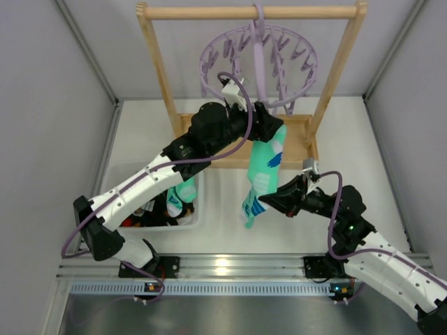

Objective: Remove the socks clipped to the hanger

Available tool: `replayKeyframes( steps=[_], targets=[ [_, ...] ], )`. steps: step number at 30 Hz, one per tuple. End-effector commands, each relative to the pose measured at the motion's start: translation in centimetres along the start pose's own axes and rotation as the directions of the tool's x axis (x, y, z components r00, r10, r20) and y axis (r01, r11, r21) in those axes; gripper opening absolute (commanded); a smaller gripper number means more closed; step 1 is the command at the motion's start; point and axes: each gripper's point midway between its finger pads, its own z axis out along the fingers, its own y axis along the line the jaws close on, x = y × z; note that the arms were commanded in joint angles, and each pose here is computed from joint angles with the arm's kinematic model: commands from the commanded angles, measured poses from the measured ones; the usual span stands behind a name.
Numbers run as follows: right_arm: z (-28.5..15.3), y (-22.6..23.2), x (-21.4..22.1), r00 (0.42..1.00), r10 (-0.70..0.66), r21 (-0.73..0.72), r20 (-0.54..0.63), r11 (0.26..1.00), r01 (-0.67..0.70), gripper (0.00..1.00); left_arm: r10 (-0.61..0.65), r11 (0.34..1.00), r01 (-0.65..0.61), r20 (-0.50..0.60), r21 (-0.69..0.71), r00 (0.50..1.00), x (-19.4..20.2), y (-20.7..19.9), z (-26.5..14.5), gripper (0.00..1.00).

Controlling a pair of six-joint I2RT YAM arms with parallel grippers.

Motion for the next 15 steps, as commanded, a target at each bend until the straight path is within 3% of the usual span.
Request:
replayKeyframes(
  steps=[1,13,15],
  targets=[
    [-0.1,1.9,-1.1,0.999,-0.030,-0.080,0.031,0.996,0.033,0.00,0.044,0.998,-0.050,0.146,0.040,0.988,-4.1,-1.3,0.6,0.79],
    [0.0,2.3,0.0,1.000,-0.029,-0.129,-0.002,0.991,0.029,0.00,0.046,0.998,-0.056,0.213,0.037,0.976,-4.2,-0.8,1.0,0.73],
    [-0.1,2.5,0.1,1.000,-0.029,-0.136,-0.004,0.990,0.028,0.00,0.043,0.998,-0.052,0.215,0.039,0.976,-4.0,-0.7,1.3,0.64]
  ],
)
